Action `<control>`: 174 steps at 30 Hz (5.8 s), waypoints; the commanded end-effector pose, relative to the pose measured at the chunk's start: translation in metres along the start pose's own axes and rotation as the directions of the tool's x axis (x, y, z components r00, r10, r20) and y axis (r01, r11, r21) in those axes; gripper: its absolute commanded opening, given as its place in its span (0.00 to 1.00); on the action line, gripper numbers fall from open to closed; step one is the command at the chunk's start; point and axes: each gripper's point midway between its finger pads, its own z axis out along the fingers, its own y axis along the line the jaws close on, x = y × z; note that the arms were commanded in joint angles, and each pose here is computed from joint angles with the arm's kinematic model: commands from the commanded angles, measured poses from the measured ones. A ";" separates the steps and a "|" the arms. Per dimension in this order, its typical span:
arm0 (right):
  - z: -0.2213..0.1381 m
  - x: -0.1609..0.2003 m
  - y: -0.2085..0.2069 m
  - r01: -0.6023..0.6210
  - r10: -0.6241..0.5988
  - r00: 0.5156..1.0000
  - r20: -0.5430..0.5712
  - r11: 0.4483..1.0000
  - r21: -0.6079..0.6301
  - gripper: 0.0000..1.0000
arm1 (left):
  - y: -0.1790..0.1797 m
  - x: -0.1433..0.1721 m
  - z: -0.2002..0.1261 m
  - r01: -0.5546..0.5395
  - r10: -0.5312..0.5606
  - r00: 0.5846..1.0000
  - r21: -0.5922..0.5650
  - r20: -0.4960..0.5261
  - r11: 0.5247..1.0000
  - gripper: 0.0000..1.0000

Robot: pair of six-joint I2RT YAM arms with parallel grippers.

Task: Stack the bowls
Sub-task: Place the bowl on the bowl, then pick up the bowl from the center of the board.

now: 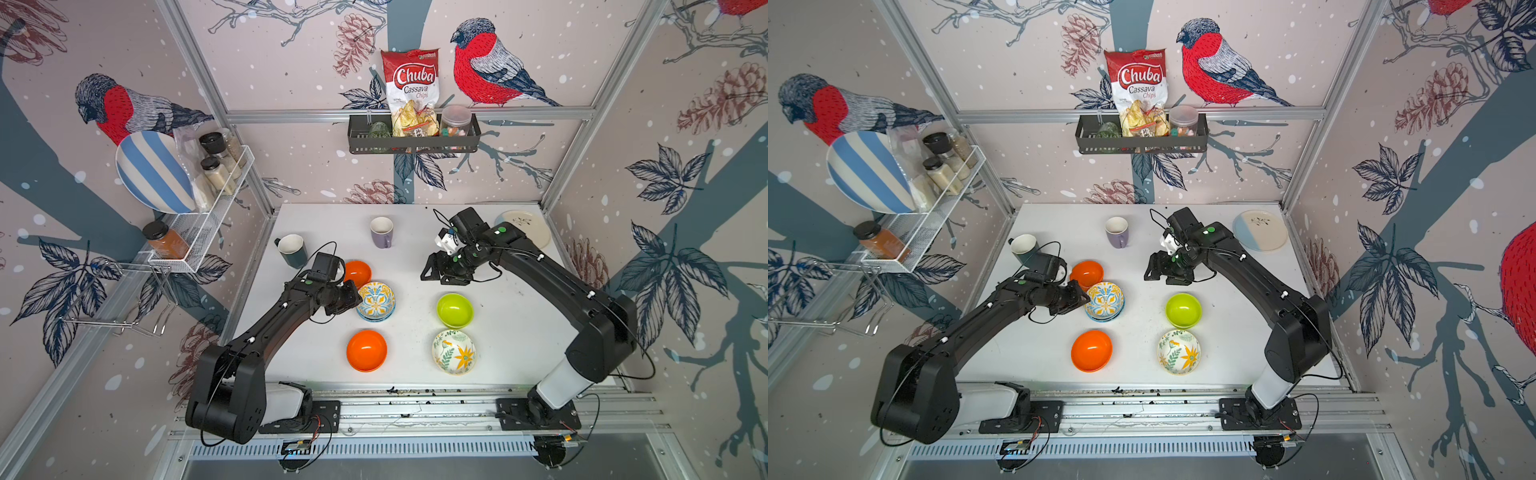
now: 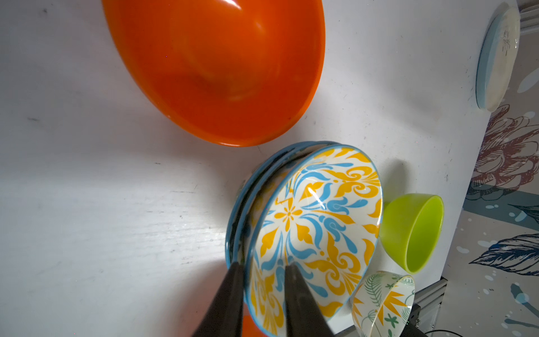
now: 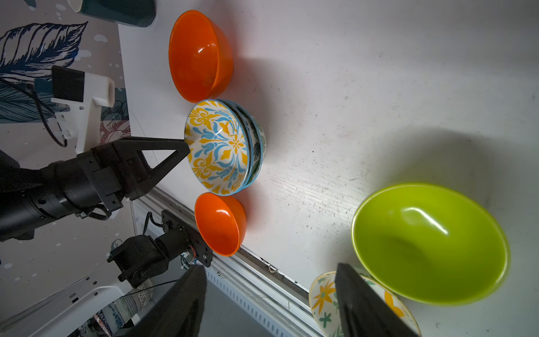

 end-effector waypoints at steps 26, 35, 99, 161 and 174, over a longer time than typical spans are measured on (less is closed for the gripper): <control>-0.003 0.099 -0.110 -0.207 0.185 0.976 0.116 0.952 0.226 0.53 | 0.003 0.010 -0.061 -0.012 0.016 0.993 -0.044 0.114 0.999 0.51; 0.021 0.135 -0.132 -0.213 0.200 0.977 0.075 0.933 0.290 0.44 | 0.008 0.016 -0.060 -0.010 0.016 0.995 -0.057 0.100 0.998 0.51; -0.023 0.026 -0.007 -0.095 0.100 0.991 0.087 0.994 -0.056 0.00 | -0.061 0.012 -0.107 -0.071 0.064 0.997 0.164 0.049 0.984 0.55; 0.009 0.011 0.077 0.152 -0.152 0.988 -0.003 0.988 0.009 0.85 | -0.078 0.007 -0.098 -0.164 0.163 0.986 0.103 0.022 0.981 0.00; -0.064 -0.030 0.021 0.010 -0.023 0.956 0.293 0.999 0.044 0.90 | -0.060 -0.003 -0.097 -0.118 0.115 0.992 0.055 0.056 0.991 0.00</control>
